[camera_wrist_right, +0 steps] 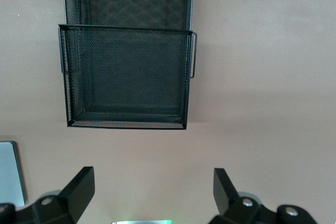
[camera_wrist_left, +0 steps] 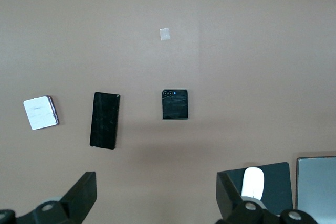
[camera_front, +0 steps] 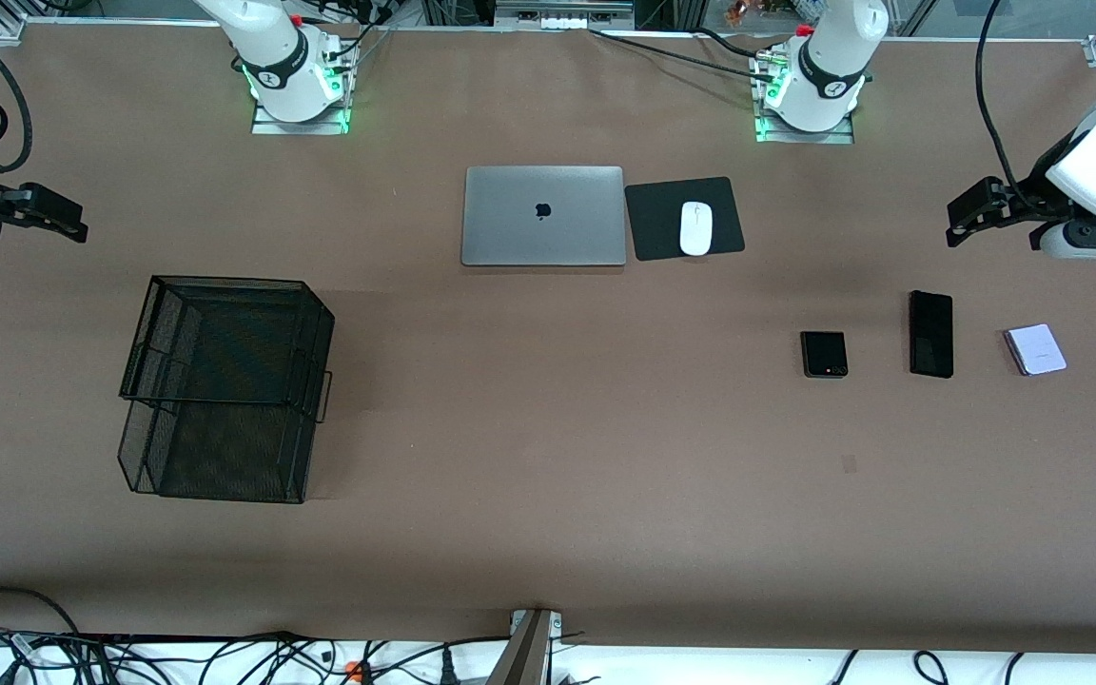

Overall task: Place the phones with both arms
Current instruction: 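Reach the left gripper down to the small black flip phone, then grasp the black flip phone with the left gripper and lift it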

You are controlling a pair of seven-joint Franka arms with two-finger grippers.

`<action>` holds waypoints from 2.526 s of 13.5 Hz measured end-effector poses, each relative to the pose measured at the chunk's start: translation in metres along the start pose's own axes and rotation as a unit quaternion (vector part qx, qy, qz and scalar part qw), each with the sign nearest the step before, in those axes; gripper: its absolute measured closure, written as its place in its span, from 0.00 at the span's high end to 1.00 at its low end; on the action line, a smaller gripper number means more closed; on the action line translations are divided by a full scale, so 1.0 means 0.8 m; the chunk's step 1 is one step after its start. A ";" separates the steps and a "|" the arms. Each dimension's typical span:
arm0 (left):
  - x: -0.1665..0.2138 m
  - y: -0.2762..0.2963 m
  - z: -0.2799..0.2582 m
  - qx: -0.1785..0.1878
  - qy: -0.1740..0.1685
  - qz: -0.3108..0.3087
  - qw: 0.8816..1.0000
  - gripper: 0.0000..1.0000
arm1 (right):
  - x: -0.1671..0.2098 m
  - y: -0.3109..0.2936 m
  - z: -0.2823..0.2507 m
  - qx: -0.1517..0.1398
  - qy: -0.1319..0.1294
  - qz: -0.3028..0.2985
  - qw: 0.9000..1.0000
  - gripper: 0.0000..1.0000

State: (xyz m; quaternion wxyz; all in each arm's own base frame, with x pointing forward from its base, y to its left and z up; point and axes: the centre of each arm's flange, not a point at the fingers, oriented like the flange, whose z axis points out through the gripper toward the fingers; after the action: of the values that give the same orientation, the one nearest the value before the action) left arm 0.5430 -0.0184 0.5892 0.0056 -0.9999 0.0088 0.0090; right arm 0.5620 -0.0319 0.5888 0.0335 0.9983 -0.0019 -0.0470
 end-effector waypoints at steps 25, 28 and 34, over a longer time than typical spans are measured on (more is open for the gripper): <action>0.103 0.015 0.284 -0.004 -0.091 0.010 0.996 1.00 | 0.000 0.001 0.001 0.000 0.000 0.001 1.000 1.00; 0.080 0.026 0.367 -0.007 -0.056 0.017 0.998 1.00 | 0.000 0.001 0.001 0.000 0.000 0.001 1.000 1.00; 0.014 0.025 0.484 -0.010 -0.027 0.016 0.999 1.00 | 0.003 0.001 0.006 0.000 -0.004 0.002 1.000 1.00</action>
State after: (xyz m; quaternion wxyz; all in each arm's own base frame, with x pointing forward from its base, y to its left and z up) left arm 0.5471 -0.0341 0.2016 -0.0043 -0.9990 0.0247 0.0363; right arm 0.5639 -0.0327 0.5838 0.0333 0.9981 -0.0037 -0.0511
